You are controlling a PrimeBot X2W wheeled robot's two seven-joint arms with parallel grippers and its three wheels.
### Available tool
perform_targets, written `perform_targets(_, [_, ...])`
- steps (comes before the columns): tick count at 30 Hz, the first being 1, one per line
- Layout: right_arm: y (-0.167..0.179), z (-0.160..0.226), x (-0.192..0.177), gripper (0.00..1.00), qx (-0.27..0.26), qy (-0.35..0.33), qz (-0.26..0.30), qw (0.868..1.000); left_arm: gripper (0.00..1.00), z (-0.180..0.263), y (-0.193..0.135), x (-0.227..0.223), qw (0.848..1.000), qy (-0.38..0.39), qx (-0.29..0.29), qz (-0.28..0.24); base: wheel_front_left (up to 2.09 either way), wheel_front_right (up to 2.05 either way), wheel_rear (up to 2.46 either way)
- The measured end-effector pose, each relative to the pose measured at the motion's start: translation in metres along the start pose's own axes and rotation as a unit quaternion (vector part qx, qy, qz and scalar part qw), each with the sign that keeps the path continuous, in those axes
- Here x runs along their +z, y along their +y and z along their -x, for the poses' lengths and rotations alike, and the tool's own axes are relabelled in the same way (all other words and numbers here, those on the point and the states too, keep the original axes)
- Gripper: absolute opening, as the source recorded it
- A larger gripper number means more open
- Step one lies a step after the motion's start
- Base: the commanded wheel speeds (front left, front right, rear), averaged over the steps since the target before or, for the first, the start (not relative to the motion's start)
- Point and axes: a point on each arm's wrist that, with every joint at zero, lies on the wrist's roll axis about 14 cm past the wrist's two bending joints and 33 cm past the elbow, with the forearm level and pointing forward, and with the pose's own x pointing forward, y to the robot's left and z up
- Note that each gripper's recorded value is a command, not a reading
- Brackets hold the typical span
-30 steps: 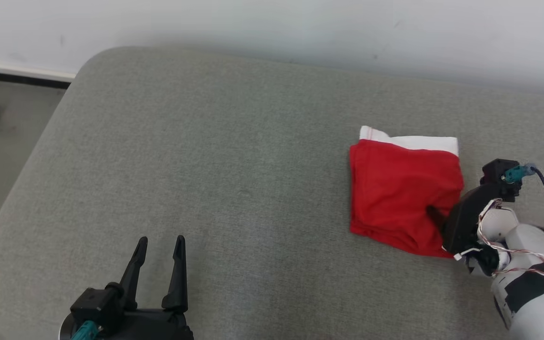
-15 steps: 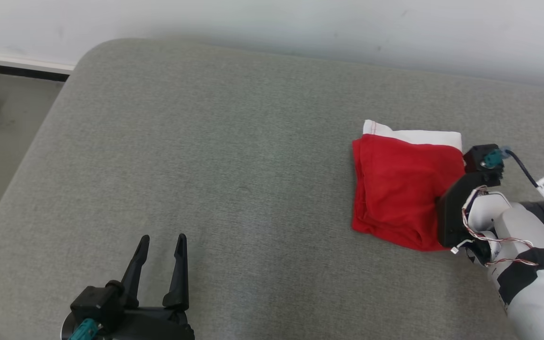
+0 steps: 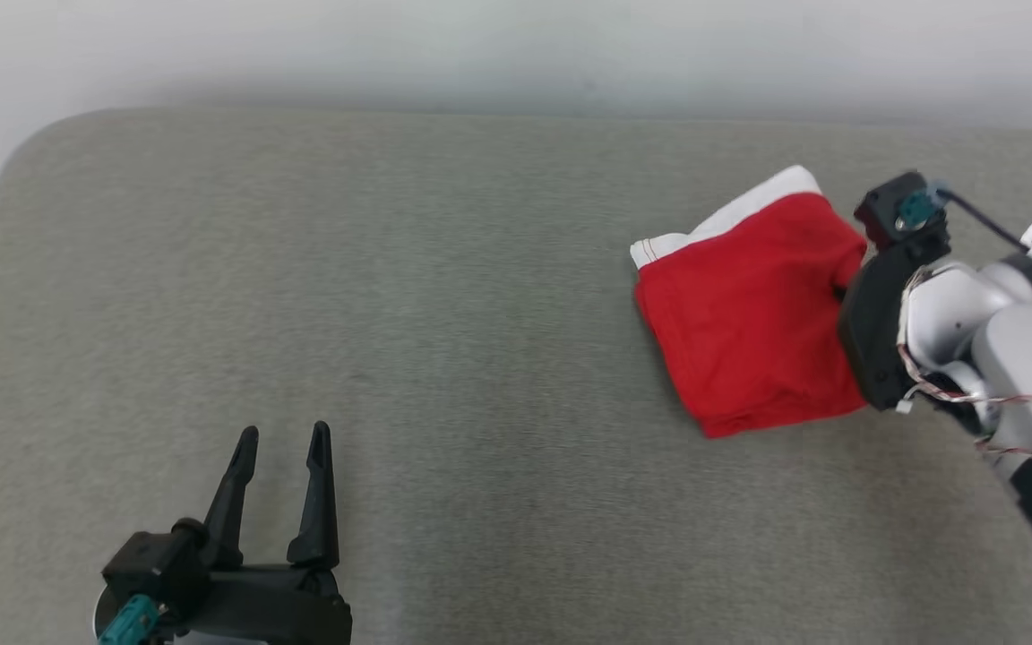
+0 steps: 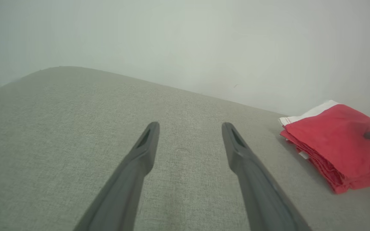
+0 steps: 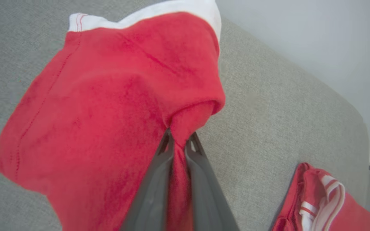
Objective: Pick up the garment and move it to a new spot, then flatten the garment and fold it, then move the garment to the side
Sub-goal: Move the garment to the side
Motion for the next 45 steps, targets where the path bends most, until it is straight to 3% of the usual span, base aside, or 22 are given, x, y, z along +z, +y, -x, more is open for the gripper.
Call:
perform_targets(10, [-0.071,0.054,-0.026,0.0,-0.071,0.003,-0.004,0.997,1.0,-0.039,-0.053,-0.01,0.997,0.0,-0.078,0.01,0.0,0.0,0.0])
perform_targets(17, [-0.119,0.077,-0.065,0.0,-0.128,0.026,-0.045,0.99,1.0,-0.058,-0.083,-0.03,0.992,0.016,-0.123,0.014,0.0,0.0,0.0])
perform_targets(29, [-0.178,0.079,-0.133,0.0,-0.213,0.077,-0.089,0.97,1.0,-0.077,-0.092,-0.063,0.988,0.043,-0.149,0.006,0.0,0.0,0.0])
perform_targets(39, [-0.211,0.078,-0.162,0.0,-0.269,0.108,-0.061,0.955,1.0,-0.084,-0.086,-0.067,0.988,0.044,-0.149,0.001,0.0,0.0,0.0])
perform_targets(41, [-0.215,0.077,-0.169,0.27,-0.278,0.116,-0.058,0.952,1.0,-0.083,-0.084,-0.068,0.988,0.046,-0.146,-0.001,0.0,0.0,0.0])
perform_targets(43, [-0.218,0.075,-0.171,1.0,-0.285,0.119,-0.055,0.95,1.0,-0.082,-0.081,-0.068,0.989,0.046,-0.143,-0.003,0.0,0.0,0.0])
perform_targets(45, [-0.217,0.07,-0.167,1.0,-0.286,0.106,-0.051,0.951,1.0,-0.082,-0.077,-0.065,0.989,0.044,-0.139,-0.006,0.0,0.0,0.0])
